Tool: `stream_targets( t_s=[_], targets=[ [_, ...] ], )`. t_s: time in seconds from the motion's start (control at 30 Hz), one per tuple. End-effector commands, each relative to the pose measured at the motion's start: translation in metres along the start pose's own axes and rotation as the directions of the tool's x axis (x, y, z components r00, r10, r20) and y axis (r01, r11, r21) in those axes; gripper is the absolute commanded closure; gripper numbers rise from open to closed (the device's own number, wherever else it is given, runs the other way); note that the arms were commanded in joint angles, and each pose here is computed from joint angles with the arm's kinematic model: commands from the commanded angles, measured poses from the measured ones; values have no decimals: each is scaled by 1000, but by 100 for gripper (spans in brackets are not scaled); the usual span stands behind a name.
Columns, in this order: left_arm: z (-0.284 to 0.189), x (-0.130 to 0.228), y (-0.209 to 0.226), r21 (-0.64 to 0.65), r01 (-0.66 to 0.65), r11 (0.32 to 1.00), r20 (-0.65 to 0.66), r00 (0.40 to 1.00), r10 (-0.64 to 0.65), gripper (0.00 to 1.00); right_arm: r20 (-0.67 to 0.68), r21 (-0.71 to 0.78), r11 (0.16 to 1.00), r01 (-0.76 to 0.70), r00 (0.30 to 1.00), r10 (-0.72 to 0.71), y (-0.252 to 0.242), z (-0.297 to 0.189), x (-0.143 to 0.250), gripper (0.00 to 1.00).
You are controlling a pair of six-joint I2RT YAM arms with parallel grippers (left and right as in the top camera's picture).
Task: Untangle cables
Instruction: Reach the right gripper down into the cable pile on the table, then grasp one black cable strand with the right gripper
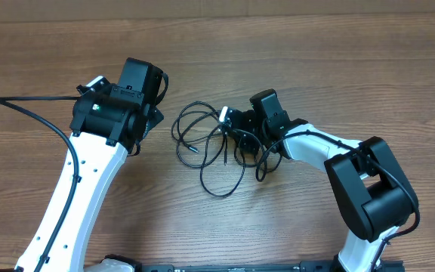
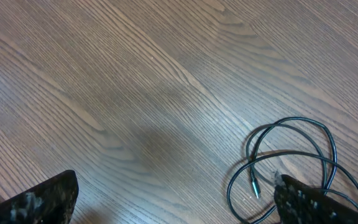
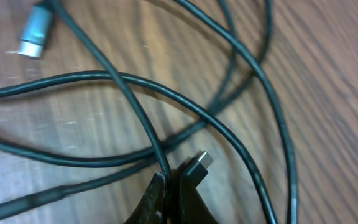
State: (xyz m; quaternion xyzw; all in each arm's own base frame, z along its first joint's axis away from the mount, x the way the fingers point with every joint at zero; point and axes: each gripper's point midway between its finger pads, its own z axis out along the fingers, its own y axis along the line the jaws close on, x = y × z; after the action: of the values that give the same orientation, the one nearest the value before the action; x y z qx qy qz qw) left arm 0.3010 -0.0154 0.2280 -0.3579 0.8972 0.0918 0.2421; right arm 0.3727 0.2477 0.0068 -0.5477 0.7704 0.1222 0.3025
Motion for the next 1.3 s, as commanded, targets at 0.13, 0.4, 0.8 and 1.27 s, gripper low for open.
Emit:
stream_targets(
  t_s=[0.13, 0.4, 0.8, 1.27],
  targets=[
    [-4, -8, 2, -2, 5, 1000, 29, 1000, -5, 0, 16, 183, 974, -136, 991, 135, -37, -32, -20, 96],
    [-4, -8, 2, -2, 5, 1000, 30, 1000, -5, 0, 191, 257, 945, -202, 969, 155, -56, -88, -73, 96],
    [-4, -8, 2, -2, 5, 1000, 29, 1000, -5, 0, 231, 261, 934, -243, 955, 184, -57, -102, -82, 81],
    [-4, -8, 2, -2, 5, 1000, 30, 1000, -5, 0, 120, 71, 997, 40, 992, -49, -11, -79, -61, 20]
  ],
)
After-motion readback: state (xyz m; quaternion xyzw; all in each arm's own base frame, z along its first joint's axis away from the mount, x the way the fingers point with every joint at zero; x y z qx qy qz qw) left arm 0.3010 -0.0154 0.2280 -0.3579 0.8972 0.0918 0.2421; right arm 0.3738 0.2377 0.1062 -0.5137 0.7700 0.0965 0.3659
